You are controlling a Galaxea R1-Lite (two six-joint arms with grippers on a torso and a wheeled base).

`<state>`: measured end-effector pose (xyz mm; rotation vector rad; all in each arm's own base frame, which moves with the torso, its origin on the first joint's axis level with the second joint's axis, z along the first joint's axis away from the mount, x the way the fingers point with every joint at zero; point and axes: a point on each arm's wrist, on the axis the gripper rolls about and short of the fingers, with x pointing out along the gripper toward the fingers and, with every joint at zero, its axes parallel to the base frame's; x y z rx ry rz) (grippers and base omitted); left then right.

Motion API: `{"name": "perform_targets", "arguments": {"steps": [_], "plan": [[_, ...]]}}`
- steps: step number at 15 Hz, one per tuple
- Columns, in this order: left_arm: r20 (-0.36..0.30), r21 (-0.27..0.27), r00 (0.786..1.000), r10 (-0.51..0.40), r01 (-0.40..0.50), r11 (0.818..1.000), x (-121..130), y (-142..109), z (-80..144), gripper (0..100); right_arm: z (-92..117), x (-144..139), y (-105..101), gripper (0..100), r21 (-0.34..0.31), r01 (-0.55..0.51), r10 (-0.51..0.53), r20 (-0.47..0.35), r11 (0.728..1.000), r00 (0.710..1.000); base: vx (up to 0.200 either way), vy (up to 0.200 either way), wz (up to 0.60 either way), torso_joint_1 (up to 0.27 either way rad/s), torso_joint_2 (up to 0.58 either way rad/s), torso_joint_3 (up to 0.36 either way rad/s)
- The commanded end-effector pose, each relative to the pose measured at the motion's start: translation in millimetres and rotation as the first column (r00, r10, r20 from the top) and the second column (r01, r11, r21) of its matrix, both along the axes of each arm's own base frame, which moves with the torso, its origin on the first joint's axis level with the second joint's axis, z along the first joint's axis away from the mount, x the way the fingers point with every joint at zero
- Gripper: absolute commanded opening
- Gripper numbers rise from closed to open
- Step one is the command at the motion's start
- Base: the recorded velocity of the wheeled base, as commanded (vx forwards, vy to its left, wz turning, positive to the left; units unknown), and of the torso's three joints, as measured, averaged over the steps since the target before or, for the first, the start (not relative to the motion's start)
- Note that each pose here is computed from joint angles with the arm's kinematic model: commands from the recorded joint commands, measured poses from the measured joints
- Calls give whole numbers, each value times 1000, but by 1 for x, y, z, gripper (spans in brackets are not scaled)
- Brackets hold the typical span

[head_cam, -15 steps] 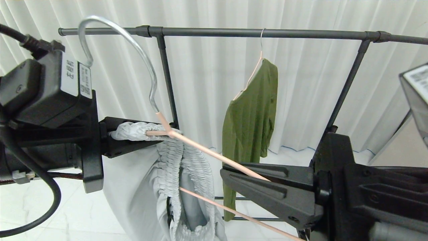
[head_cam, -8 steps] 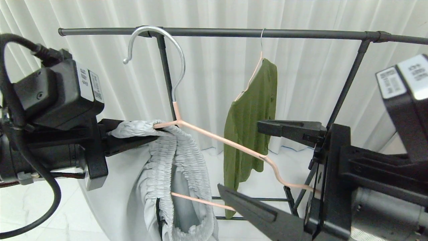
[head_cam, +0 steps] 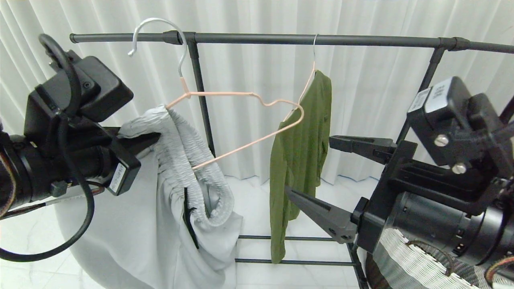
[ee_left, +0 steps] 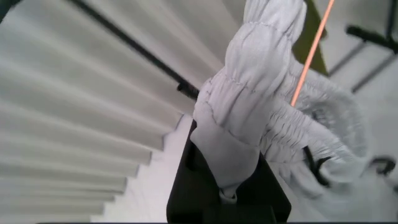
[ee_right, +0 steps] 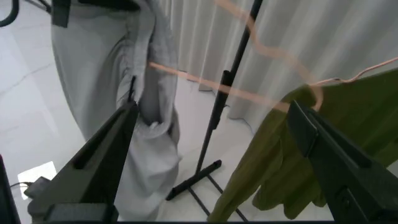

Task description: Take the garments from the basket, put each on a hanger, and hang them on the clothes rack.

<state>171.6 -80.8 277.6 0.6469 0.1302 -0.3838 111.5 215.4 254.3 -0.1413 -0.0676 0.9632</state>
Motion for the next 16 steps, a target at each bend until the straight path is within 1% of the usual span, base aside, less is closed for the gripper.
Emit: {"name": "perform_targets", "arguments": {"steps": [1, 2, 3, 4, 5, 7, 9, 10, 11, 13, 16], "plan": [[1, -34, 1000, 14, -14, 999, 3, -3, 1, 0, -16, 3, 10, 100, -33, -6, 4, -57, 999, 998, 0, 0, 0, 0, 0, 0], [7, -59, 1000, 12, -12, 998, 2, -3, 4, 0, -25, 6, 17, 100, -43, -5, 0, -102, 999, 995, 0, 0, 0, 0, 0, 0], [9, -71, 1000, 7, -6, 997, 2, -3, 6, 0, -28, 8, 21, 100, -42, -4, -2, -123, 999, 992, 0, 0, 0, 0, 0, 0], [12, -125, 999, -29, 31, 992, 0, -7, 12, 0, -41, 15, 36, 100, -27, 3, -8, -183, 1000, 983, 0, 0, 0, 0, 0, 0], [17, -160, 998, -53, 55, 986, -2, -11, 17, 0, -48, 20, 49, 100, -1, 18, -18, -208, 1000, 978, 0, 0, 0, 0, 0, 0], [25, -194, 996, -86, 89, 977, -6, -17, 22, 0, -63, 30, 74, 100, 29, 79, -69, -257, 996, 964, 0, 0, 0, 0, 0, 0], [34, -203, 995, -96, 101, 974, -7, -18, 26, 0, -68, 39, 91, 100, 63, 122, -98, -298, 991, 950, 0, 0, 0, 0, 0, 0], [38, -205, 993, -111, 117, 972, -8, -19, 27, 0, -70, 44, 95, 100, 68, 136, -109, -307, 988, 945, 0, 0, 0, 0, 0, 0], [42, -208, 992, -120, 126, 970, -8, -19, 29, 0, -74, 50, 95, 100, 60, 156, -130, -310, 986, 942, 0, 0, 0, 0, 0, 0], [45, -208, 991, -123, 130, 969, -9, -19, 29, 0, -79, 58, 92, 100, 46, 185, -161, -316, 982, 935, 0, 0, 0, 0, 0, 0], [46, -210, 991, -123, 130, 969, -9, -18, 29, 0, -83, 64, 85, 100, 29, 210, -190, -324, 977, 927, 0, 0, 0, 0, 0, 0]]}}
